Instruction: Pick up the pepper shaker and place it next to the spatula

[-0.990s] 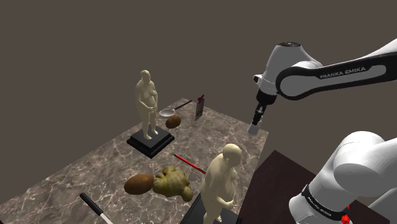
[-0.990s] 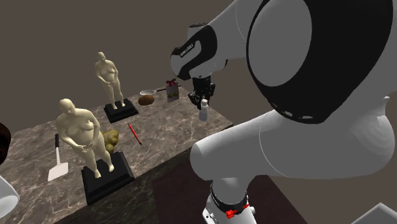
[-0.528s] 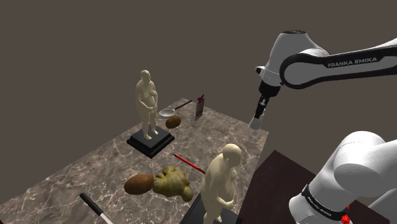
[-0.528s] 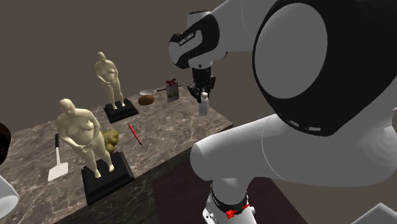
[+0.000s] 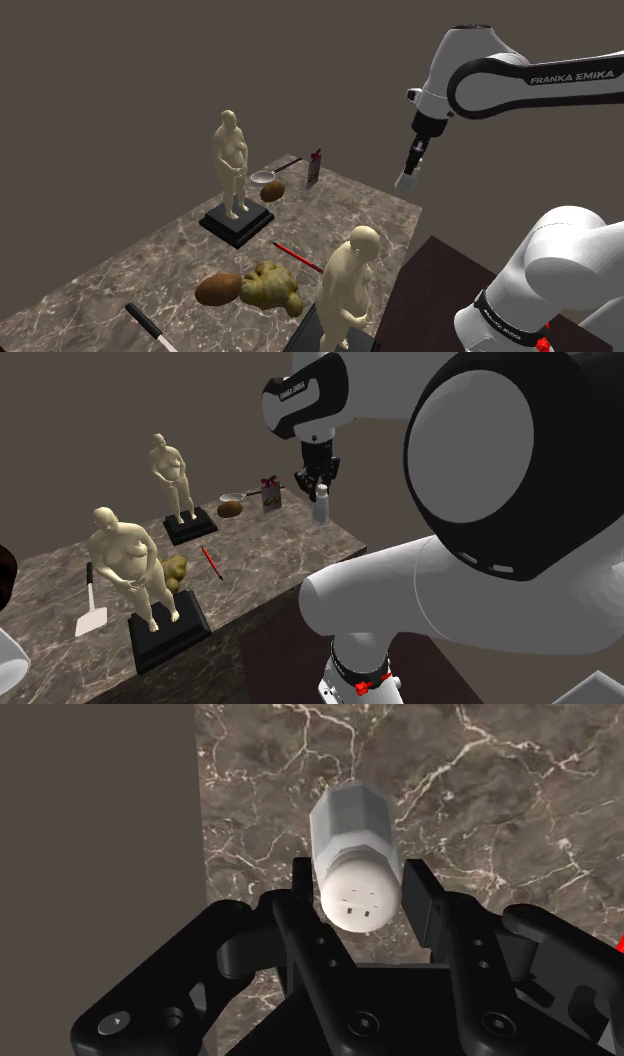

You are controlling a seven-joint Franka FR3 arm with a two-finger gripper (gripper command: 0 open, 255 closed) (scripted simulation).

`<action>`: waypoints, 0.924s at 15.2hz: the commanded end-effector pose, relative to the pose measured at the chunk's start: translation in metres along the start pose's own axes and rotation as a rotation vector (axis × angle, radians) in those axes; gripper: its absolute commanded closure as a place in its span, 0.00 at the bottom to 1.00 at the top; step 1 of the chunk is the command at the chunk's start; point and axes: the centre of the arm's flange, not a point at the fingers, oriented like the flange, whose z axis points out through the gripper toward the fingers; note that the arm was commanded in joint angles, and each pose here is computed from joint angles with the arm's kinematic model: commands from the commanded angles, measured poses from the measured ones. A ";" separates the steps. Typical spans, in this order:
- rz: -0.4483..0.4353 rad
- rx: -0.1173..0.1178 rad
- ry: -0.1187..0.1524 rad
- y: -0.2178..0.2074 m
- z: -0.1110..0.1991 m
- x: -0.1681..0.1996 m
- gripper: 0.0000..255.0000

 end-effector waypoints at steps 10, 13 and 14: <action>0.000 0.000 0.000 -0.004 -0.048 0.009 1.00; 0.000 0.000 0.000 -0.036 -0.045 0.033 1.00; 0.000 0.000 0.000 -0.046 -0.043 0.041 1.00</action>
